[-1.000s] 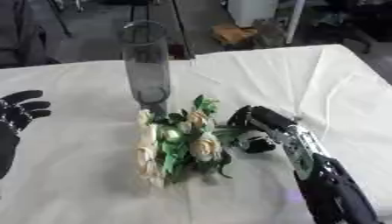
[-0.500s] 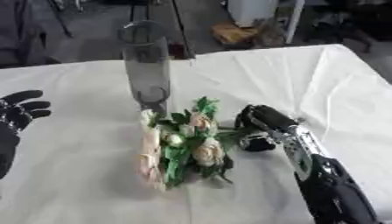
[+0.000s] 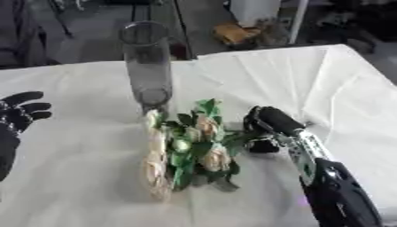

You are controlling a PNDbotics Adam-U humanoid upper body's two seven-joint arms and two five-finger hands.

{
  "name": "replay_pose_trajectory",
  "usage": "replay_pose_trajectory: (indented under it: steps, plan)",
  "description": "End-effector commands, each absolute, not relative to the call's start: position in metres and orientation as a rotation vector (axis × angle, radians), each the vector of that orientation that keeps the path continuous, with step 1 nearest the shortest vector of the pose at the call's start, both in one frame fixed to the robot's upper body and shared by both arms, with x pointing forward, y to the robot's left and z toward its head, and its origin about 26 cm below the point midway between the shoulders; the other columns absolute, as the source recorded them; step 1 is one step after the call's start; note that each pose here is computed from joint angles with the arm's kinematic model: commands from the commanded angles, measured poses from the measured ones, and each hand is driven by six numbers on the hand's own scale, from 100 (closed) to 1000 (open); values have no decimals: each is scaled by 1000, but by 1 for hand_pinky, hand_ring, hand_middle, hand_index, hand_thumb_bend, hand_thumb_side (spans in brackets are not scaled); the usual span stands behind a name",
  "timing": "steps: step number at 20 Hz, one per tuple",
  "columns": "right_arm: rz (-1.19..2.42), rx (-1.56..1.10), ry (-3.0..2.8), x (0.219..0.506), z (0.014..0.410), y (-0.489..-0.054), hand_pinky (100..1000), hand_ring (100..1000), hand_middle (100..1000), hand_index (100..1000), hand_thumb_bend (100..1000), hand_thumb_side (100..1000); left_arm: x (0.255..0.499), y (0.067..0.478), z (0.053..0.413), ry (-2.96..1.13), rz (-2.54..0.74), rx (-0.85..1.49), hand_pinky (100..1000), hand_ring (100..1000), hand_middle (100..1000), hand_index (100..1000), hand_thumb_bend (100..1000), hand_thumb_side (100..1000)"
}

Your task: Arrange flowers into the vase.

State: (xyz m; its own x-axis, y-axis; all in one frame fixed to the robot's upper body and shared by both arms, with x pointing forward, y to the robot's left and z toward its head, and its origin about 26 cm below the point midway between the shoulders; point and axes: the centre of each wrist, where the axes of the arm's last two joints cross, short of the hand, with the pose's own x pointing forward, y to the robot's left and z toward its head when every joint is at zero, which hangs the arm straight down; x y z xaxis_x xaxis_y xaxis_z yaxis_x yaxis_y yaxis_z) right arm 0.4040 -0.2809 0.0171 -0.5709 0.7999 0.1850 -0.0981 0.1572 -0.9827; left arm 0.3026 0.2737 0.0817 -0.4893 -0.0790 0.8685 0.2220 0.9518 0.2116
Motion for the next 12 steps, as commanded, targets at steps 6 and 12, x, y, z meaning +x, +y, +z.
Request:
replay_pose_trajectory:
  steps: [6,12]
  plan:
    - [1500,-728,-1675,406,19,-291,300,361,220,374,253,459,305,274,89,-2078,-369,-97,764,752,769,799,852,976]
    - [1480,-739,-1672,405,14,-294,243,328,184,323,220,503,305,274,89,-2078,-368,-97,764,752,769,799,852,976]
